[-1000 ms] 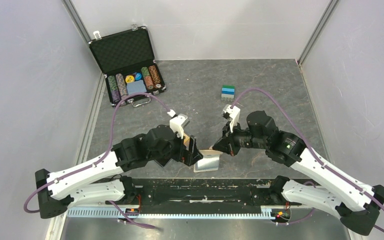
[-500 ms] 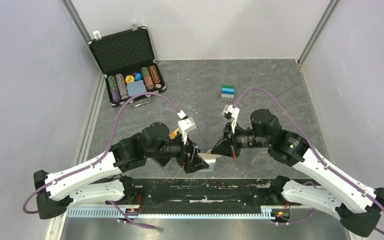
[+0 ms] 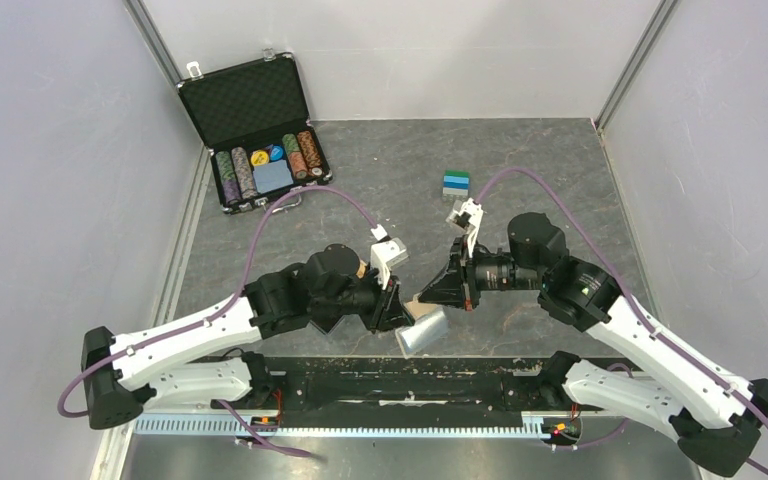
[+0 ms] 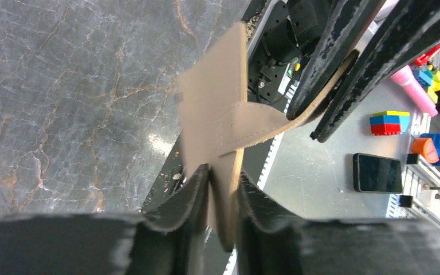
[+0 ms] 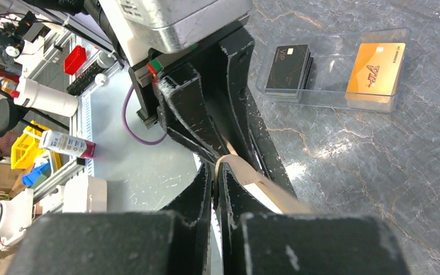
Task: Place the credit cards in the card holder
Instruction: Open the card holder at the center of the board.
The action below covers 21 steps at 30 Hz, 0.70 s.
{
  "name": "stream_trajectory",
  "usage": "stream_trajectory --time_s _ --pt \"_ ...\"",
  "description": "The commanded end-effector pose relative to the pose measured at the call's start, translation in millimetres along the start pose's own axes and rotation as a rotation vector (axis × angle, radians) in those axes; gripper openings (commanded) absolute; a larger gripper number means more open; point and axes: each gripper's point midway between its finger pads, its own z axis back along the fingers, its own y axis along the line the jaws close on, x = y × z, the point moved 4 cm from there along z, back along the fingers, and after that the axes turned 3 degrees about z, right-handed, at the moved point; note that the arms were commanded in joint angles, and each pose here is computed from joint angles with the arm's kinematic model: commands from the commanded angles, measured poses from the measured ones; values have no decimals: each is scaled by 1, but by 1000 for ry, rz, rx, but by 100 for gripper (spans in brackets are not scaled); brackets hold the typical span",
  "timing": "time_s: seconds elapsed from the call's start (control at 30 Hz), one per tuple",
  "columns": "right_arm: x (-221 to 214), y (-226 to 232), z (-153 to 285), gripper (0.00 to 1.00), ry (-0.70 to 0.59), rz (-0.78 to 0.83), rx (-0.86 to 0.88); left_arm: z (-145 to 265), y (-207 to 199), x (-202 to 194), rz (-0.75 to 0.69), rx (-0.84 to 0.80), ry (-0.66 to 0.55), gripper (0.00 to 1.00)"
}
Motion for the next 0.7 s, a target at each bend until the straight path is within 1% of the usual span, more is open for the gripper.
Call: stream_trajectory --time_s 0.0,0.03,0.07,0.13,0.3,0.37,0.4,0.6,0.67 --pt "20 7 5 5 -79 26 21 3 3 8 -4 32 -36 18" --pt "18 5 6 11 -77 28 14 5 3 8 0 36 -46 13" --pt "17 3 6 21 -74 32 7 8 2 9 3 38 -57 8" --pt "14 -1 9 36 -73 54 -8 12 0 11 9 34 -72 3" --pt "7 -3 17 82 -59 124 -21 20 -10 8 20 -29 -62 2" --pt "3 -2 17 95 -46 146 -2 20 -16 7 23 -67 -43 2" --pt "0 0 18 98 -37 153 16 21 -19 6 24 -84 -33 2" --pt "-18 0 12 98 25 159 96 20 -35 3 24 -199 27 2" --pt "-23 4 9 98 35 153 151 20 -38 3 27 -219 38 2"
